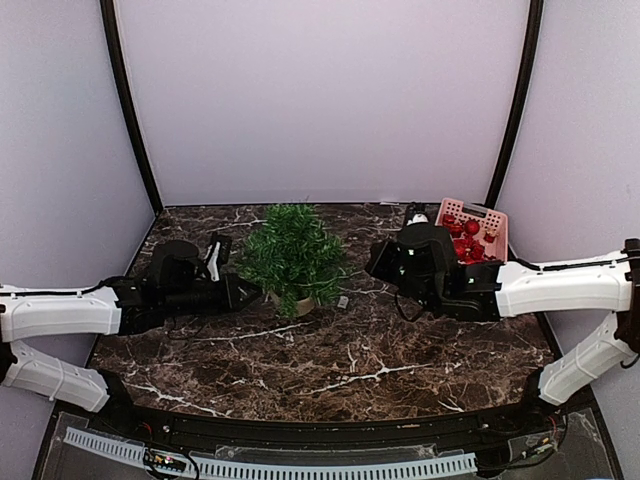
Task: Decorate the small christmas tree
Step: Wrap the light string in the gap of the branches.
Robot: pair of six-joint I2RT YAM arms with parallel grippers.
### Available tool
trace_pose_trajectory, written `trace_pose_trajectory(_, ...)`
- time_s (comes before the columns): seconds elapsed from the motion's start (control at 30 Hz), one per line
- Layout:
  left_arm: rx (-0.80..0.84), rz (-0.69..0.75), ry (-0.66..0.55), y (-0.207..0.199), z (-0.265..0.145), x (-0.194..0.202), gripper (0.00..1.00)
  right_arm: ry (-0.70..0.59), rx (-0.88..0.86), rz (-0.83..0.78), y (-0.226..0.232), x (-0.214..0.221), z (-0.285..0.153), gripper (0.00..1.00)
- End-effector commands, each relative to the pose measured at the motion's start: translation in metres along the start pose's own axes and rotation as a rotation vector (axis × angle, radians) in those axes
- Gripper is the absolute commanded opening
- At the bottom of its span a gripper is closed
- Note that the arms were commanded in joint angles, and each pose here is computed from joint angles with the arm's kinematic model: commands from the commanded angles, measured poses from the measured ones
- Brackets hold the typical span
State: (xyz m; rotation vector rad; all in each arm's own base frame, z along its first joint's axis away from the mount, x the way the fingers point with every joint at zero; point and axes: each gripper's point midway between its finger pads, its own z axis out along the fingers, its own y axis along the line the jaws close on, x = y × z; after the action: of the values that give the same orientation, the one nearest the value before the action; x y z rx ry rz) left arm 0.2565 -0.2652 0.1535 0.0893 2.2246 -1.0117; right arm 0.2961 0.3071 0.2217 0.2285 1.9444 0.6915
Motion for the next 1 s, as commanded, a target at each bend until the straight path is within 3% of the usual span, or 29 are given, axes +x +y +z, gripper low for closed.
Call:
trace_pose_trajectory(0.0, -0.004, 0.047, -0.016, 0.008, -0.013, -0.012, 0.00, -0.023, -0.026, 0.031, 0.021, 0.003, -0.007, 0.00)
trace_pose_trajectory(0.33, -0.029, 0.169, 0.023, 0.031, -0.013, -0.024, 0.00, 0.108, -0.065, 0.073, 0.042, 0.068, -0.006, 0.00)
trace_pose_trajectory(0.53, -0.052, 0.203, 0.025, 0.036, -0.013, -0.028, 0.12, 0.115, -0.068, 0.074, 0.047, 0.071, -0.004, 0.00)
trace_pose_trajectory(0.63, -0.082, 0.200, 0.024, 0.041, -0.019, -0.027, 0.25, 0.116, -0.062, 0.065, 0.045, 0.069, -0.007, 0.01)
trace_pose_trajectory(0.8, -0.117, 0.196, -0.022, 0.045, -0.039, -0.026, 0.52, 0.097, -0.056, 0.062, 0.032, 0.060, -0.018, 0.35)
trace_pose_trajectory(0.9, -0.147, 0.179, -0.029, 0.050, -0.052, -0.021, 0.62, 0.077, -0.047, 0.038, 0.023, 0.050, -0.028, 0.59)
trace_pose_trajectory(0.97, -0.156, 0.170, -0.042, 0.051, -0.061, -0.019, 0.65, 0.061, -0.048, 0.018, 0.018, 0.040, -0.037, 0.69)
